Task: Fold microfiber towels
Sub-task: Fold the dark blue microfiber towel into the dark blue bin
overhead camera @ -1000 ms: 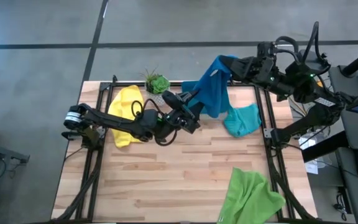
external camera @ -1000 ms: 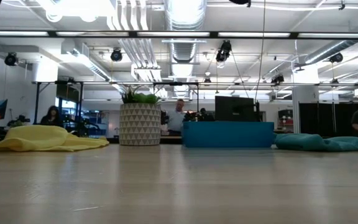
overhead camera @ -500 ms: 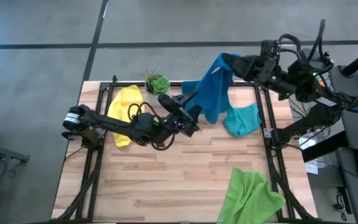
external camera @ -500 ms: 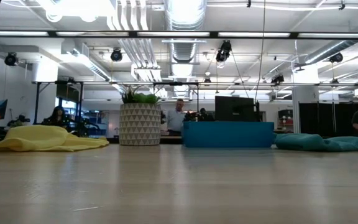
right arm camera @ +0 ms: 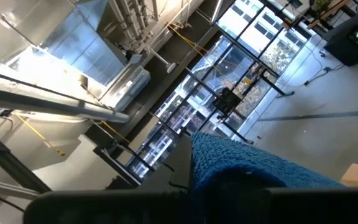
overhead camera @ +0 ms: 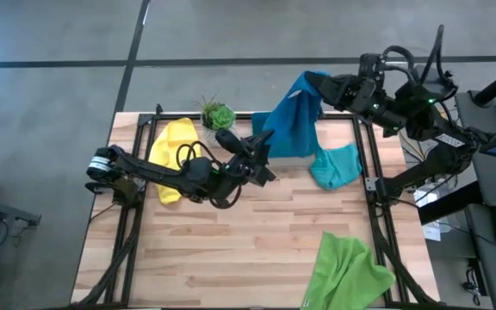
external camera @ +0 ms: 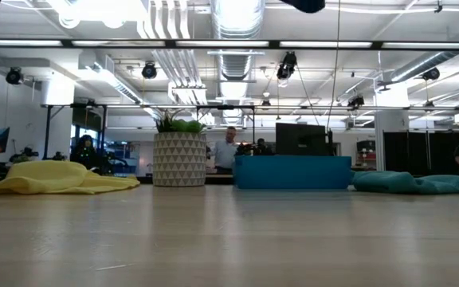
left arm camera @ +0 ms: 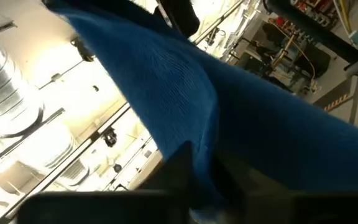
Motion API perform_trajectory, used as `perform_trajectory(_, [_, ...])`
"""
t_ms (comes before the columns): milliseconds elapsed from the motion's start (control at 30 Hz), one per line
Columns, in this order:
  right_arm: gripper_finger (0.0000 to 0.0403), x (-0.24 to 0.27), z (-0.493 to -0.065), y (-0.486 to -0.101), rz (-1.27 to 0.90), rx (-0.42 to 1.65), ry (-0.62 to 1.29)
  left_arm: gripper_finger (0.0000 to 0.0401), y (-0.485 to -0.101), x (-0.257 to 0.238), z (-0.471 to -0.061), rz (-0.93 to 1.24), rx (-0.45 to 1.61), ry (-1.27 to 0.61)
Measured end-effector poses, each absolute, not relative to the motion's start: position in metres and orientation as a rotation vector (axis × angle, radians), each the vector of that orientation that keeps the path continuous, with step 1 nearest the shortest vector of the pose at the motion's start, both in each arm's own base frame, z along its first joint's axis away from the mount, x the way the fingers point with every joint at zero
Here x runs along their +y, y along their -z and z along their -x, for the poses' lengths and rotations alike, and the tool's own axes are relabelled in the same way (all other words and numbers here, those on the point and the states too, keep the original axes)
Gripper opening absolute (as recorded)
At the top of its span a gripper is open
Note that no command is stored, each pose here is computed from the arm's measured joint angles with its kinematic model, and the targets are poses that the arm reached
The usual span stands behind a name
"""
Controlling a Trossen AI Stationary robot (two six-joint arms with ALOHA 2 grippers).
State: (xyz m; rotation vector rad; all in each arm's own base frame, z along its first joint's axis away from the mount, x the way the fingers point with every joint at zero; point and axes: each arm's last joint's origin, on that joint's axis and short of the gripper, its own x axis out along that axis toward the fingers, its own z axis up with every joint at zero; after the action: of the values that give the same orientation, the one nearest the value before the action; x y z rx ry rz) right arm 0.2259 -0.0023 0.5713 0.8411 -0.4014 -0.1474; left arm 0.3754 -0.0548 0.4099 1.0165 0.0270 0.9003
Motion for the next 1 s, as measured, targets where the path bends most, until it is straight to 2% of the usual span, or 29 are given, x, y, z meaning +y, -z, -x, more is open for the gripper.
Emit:
perform_trajectory(167, [0.0009,-0.002,-0.223,-0.570,-0.812,-0.372,0.157,0.0003,-0.414,-0.052,-0.369,-0.971,0.091,-0.962])
perform_trajectory(333, [0.0009,-0.003,-0.208,-0.561,-0.731,-0.235,0.217,0.0001,-0.429,-0.045,-0.349,-0.930,0.239,-1.062])
perform_trajectory(567, [0.0009,-0.003,-0.199,-0.546,-0.636,-0.054,0.288,0.0000,-0.445,-0.038,-0.316,-0.920,0.274,-1.023])
perform_trajectory(700, [0.0009,-0.003,-0.199,-0.536,-0.595,0.045,0.317,0.0000,-0.439,-0.036,-0.305,-0.909,0.345,-0.932])
perform_trajectory(833, [0.0009,0.003,-0.203,-0.515,-0.553,0.236,0.344,0.0000,-0.425,-0.040,-0.290,-0.797,0.385,-0.779])
perform_trajectory(1000, [0.0009,0.023,-0.213,-0.480,-0.515,0.445,0.321,0.0000,-0.404,-0.047,-0.270,-0.542,0.453,-0.447])
